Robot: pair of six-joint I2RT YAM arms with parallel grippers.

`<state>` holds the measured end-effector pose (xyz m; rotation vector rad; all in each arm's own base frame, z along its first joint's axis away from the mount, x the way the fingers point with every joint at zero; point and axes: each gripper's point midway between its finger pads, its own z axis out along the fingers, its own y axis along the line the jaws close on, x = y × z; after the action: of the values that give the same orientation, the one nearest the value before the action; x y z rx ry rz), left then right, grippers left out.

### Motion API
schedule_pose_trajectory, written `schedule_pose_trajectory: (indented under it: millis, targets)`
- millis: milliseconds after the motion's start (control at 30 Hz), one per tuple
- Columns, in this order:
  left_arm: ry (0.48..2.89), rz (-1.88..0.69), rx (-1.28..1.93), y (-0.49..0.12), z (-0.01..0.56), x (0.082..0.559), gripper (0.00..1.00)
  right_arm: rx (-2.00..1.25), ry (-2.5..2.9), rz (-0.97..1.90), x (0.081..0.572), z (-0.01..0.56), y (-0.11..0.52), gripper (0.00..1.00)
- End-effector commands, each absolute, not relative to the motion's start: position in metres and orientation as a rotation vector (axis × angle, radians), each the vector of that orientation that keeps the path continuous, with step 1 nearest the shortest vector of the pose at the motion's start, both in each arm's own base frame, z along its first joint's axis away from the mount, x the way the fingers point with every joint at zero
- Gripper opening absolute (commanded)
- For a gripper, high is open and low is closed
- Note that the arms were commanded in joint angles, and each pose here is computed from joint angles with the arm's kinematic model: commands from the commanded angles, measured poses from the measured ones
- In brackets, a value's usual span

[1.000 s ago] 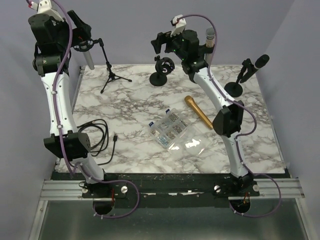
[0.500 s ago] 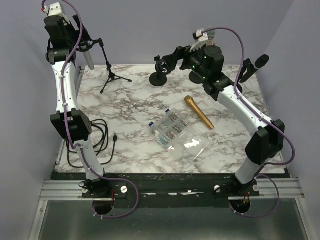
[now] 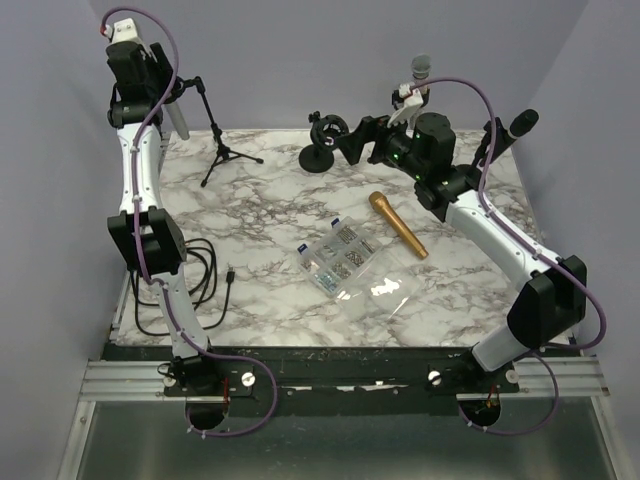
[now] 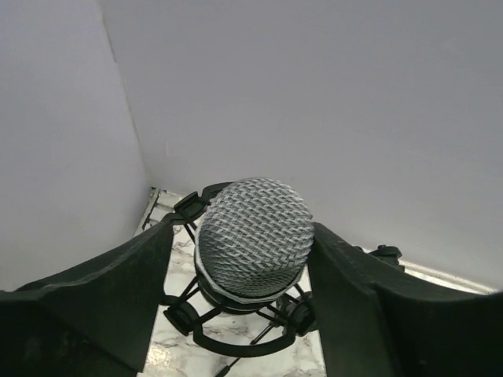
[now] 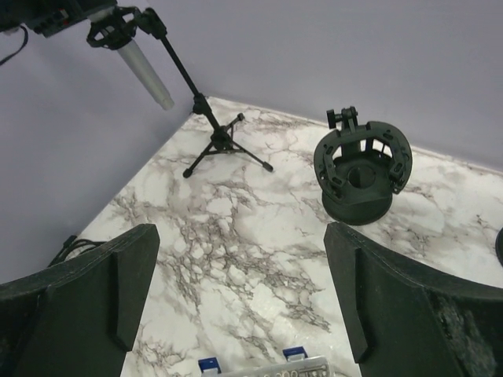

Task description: Remove the microphone from the stand

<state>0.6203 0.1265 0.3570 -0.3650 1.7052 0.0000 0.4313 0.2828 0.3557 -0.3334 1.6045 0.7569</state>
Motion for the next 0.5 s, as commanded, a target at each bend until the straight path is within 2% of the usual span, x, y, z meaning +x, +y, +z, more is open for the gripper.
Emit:
schedule_pose_trajectory:
  millis: [0, 67, 133, 467]
  targets:
    - [1.634, 0.092, -0.316, 0.125, 0.381, 0.622, 0.57, -0.331, 1.628, 0.768, 0.42, 0.352, 0.28, 0.94]
    - [1.633, 0.091, -0.309, 0.123, 0.385, 0.621, 0.42, -0.331, 1.625, 0.768, 0.418, 0.355, 0.279, 0.94]
    - [1.628, 0.082, -0.288, 0.117, 0.391, 0.62, 0.33, -0.327, 1.618, 0.762, 0.417, 0.357, 0.277, 0.94]
    - [1.477, 0.122, -0.233, 0.097, 0.48, 0.585, 0.08, -0.312, 1.647, 0.738, 0.413, 0.352, 0.27, 0.94]
